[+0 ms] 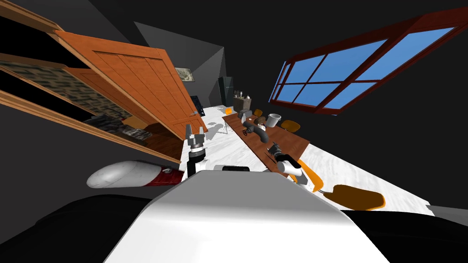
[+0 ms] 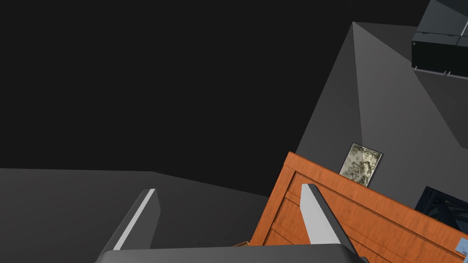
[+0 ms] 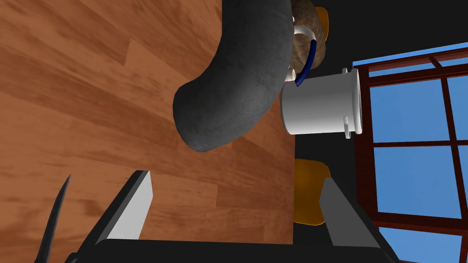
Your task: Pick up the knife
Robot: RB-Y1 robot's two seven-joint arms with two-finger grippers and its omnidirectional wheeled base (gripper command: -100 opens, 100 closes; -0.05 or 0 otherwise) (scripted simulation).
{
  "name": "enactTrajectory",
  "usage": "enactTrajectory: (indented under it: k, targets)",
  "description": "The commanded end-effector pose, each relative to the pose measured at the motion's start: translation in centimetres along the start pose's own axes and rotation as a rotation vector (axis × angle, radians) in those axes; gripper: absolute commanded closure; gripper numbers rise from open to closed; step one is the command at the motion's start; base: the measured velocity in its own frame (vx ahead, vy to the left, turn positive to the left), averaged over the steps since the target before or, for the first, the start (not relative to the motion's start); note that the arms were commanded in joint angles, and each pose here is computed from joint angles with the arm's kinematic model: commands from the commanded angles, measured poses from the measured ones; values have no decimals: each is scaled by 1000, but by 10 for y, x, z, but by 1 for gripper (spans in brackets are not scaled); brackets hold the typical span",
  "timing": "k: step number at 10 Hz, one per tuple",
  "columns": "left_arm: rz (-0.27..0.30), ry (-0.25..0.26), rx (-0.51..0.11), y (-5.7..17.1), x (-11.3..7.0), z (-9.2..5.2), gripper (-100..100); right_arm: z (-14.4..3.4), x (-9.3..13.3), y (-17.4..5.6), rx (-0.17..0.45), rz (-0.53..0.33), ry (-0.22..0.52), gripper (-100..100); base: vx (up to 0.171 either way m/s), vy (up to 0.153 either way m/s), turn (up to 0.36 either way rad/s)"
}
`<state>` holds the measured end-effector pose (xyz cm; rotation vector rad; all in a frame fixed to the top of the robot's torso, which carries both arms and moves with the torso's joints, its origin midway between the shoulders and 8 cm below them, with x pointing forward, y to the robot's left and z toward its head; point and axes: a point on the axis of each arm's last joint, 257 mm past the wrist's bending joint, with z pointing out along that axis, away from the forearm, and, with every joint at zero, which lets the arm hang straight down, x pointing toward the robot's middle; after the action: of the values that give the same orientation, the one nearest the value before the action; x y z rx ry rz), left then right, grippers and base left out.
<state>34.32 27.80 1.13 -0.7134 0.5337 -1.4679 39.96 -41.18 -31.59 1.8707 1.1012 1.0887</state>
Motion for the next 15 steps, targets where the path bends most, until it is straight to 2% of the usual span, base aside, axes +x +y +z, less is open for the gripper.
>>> enactTrajectory:
  k: [1, 4, 7, 9, 10, 11, 14, 15]
  targets:
    - [0, 0, 0, 0, 0, 0, 0, 3, -14, -14, 56, 28, -29, -100, 47, 18, -4]
    - [0, 0, 0, 0, 0, 0, 0, 3, -31, -33, 137, 55, -67, -100, 60, 19, -1]
    - [0, 0, 0, 0, 0, 0, 0, 1, -61, -56, 238, 110, -128, -100, 54, 20, 10]
    - [0, 0, 0, 0, 0, 0, 0, -1, -63, -64, 270, 111, -137, -100, 37, 9, 5]
    - [0, 0, 0, 0, 0, 0, 0, -3, -77, -73, 311, 138, -168, -100, 39, 8, 26]
    - [0, 0, 0, 0, 0, 0, 0, -5, -78, -78, 332, 139, -174, -100, 36, 9, 13]
    - [0, 0, 0, 0, 0, 0, 0, -15, -106, -99, 427, 195, -243, -100, 47, 9, 31]
    - [0, 0, 0, 0, 0, 0, 0, -18, -107, -105, 451, 196, -251, -100, 40, 7, 19]
